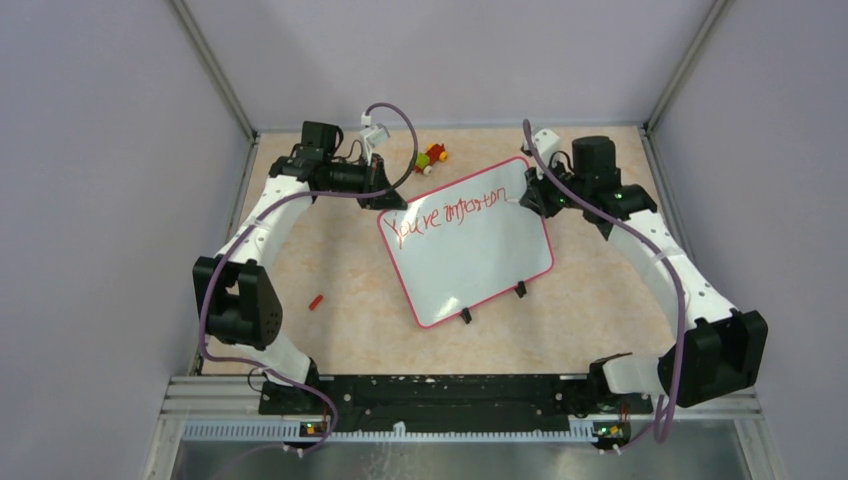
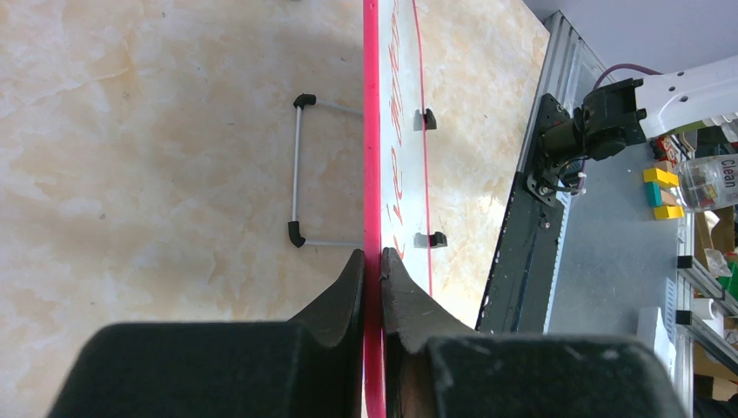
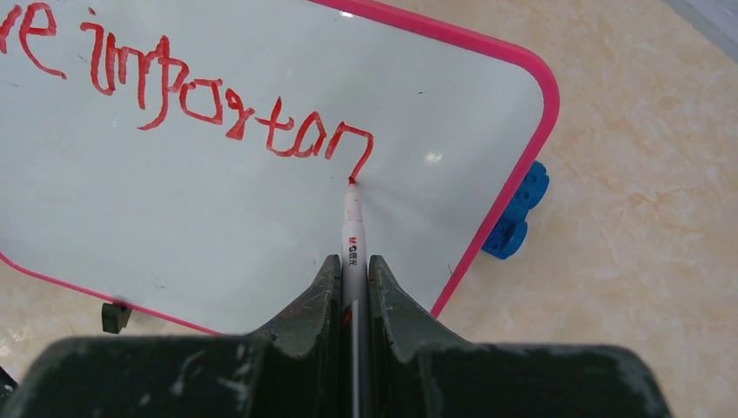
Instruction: Write a sentence on the whiteboard
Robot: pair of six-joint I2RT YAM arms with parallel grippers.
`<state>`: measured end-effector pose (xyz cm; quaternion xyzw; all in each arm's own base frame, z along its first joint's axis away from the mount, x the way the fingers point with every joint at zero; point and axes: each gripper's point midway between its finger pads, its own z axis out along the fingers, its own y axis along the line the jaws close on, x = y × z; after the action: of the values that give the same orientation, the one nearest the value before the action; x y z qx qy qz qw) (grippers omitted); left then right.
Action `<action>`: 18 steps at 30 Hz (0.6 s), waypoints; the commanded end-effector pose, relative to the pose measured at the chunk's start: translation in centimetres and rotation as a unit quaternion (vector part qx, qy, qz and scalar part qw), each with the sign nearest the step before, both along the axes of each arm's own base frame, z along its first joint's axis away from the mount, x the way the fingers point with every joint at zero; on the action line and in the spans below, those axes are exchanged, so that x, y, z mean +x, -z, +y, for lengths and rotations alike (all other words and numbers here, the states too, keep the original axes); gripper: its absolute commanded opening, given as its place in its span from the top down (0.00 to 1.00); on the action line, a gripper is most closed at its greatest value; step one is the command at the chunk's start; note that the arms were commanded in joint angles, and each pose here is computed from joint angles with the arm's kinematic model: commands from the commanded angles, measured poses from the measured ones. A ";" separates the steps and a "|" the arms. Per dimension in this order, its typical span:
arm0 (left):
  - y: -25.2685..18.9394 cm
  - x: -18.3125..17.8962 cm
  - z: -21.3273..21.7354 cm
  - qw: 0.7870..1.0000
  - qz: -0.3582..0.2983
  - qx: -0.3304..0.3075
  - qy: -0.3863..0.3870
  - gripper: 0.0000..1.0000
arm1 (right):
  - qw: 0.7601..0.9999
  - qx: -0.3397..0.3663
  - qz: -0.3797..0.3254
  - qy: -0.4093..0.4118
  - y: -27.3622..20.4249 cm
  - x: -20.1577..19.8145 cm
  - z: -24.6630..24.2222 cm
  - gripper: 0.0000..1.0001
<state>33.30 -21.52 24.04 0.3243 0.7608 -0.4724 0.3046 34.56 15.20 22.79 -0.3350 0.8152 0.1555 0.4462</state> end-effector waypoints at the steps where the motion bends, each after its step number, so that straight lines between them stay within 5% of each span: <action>1: -0.4 -0.3 -0.7 1.000 -0.005 -0.007 0.017 1.00 | 0.999 0.012 -0.032 -0.005 -2.6 0.1 0.0 1.00; 18: -0.6 -0.4 -0.7 1.000 -0.010 -0.005 0.016 1.00 | 0.998 0.016 -0.054 0.008 -4.1 2.1 0.2 1.00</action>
<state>33.28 -21.53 24.04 0.3243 0.7607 -0.4727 0.3044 35.38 15.38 25.13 -0.3339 0.8018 0.1515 0.4719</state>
